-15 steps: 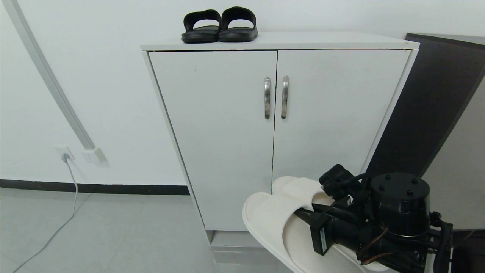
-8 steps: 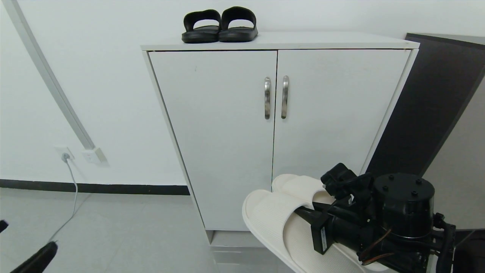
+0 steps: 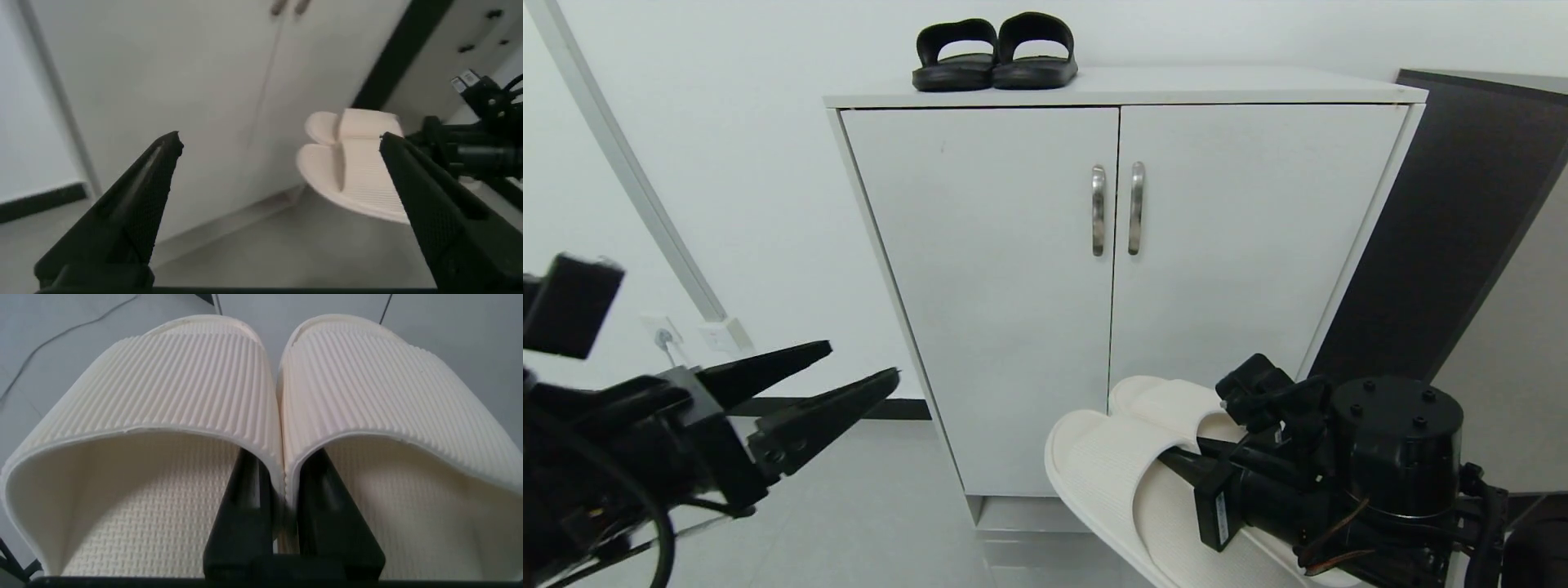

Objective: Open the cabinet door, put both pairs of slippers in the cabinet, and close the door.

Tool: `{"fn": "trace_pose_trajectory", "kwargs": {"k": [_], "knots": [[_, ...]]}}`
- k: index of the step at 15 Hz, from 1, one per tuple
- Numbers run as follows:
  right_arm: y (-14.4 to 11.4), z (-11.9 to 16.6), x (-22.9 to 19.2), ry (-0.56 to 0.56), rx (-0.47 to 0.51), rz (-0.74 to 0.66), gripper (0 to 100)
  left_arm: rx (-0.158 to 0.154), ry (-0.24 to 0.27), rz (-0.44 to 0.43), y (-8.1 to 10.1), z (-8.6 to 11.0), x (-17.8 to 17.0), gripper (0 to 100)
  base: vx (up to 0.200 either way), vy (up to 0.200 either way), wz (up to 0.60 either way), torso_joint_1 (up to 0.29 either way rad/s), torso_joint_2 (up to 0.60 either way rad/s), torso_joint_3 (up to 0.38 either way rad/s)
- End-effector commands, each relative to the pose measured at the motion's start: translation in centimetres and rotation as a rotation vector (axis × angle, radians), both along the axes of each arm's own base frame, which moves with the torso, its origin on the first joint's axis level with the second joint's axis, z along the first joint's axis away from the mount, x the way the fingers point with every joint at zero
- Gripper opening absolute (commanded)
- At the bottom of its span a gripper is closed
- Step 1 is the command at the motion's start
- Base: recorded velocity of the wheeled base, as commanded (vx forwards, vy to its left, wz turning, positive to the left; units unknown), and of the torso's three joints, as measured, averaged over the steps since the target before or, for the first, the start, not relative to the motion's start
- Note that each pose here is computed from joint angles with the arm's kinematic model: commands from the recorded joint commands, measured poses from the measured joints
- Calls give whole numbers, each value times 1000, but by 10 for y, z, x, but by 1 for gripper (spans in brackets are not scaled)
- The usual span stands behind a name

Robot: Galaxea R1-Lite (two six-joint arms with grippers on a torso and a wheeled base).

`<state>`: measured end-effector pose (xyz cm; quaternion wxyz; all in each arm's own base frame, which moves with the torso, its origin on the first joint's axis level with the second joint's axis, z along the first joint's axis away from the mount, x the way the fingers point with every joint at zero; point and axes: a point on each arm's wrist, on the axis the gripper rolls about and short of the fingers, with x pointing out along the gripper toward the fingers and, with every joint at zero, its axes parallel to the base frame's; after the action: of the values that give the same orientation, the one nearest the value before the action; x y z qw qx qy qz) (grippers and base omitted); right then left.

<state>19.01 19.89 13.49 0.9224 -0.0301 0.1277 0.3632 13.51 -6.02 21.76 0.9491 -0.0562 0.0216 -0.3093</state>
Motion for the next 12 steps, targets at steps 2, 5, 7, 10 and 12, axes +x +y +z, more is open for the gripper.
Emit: {"fn": "trace_pose_trajectory", "kwargs": {"k": [2,5,7,10,12], "knots": [[1,0,1,0,0,0,0,-15,8,-136,-45,20,33,100,0,0,0,0,0,0],[1,0,2,0,0,-3,0,-26,6,-161,-70,31,65,100,0,0,0,0,0,0],[3,-4,2,9,-10,-1,0,-26,1,-175,-82,35,79,100,0,0,0,0,0,0],[4,-6,4,15,-15,2,0,-22,8,-255,-105,42,77,100,0,0,0,0,0,0],[5,-10,5,23,-23,2,0,-24,8,-407,-124,48,84,100,0,0,0,0,0,0]]}}
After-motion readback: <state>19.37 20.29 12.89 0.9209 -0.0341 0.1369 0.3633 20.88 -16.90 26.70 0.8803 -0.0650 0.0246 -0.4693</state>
